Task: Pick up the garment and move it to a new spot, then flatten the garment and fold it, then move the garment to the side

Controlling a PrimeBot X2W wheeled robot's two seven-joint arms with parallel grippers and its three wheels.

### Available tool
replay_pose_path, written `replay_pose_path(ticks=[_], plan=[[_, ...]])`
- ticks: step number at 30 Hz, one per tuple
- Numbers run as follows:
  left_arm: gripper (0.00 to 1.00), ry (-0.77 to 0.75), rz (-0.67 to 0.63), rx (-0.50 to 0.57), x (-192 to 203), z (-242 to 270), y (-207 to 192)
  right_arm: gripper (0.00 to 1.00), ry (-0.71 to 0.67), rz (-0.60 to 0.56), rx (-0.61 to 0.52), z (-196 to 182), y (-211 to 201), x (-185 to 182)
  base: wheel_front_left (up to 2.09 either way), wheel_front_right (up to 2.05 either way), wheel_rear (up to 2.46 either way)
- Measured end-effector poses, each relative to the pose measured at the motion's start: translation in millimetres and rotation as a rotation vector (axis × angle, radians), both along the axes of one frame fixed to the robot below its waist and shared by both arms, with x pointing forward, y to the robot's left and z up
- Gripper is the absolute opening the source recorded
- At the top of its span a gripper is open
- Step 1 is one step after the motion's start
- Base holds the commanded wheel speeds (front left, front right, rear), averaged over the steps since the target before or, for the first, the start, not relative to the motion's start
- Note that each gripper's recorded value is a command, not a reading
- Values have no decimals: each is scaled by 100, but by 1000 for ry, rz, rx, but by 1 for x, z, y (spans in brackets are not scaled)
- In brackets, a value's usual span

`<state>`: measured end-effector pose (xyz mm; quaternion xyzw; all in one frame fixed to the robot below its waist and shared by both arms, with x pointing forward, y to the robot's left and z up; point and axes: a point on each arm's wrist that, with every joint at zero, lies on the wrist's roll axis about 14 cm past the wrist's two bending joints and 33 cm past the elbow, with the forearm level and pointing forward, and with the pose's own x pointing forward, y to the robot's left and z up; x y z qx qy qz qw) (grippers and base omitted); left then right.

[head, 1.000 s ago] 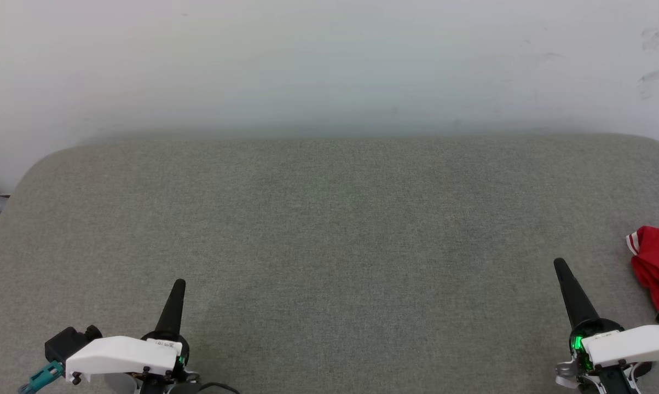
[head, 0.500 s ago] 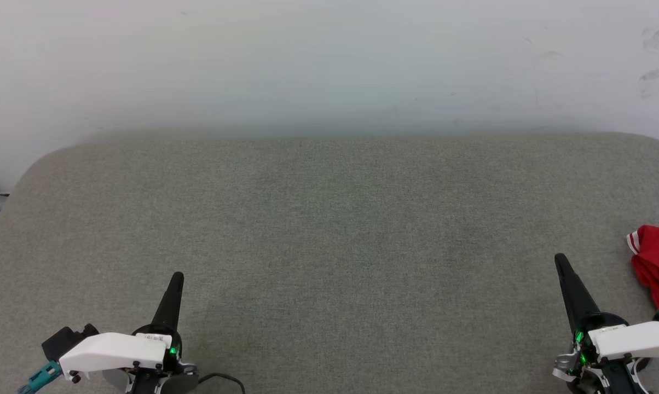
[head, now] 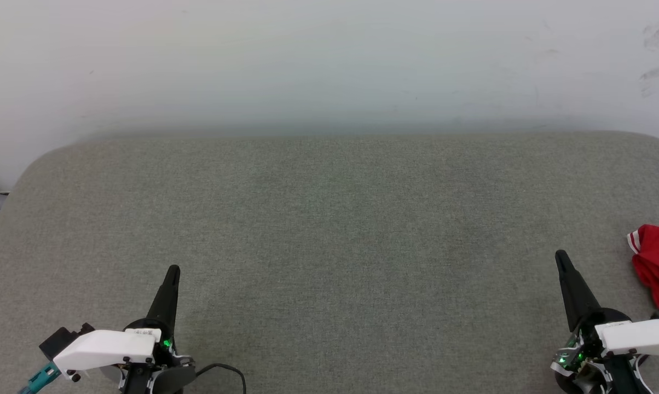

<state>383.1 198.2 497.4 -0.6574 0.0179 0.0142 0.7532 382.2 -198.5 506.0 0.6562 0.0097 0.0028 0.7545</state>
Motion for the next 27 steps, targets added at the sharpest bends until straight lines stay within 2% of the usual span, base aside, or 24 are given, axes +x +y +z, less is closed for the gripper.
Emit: replay_pose_path(ticks=[18,27], plan=[[0,-35,6,-134,4,7,2,0,3,-19,134,-3,-2,5,0,0,0],[0,-38,7,-138,5,7,2,0,1,-19,139,-2,-2,5,0,0,0]])
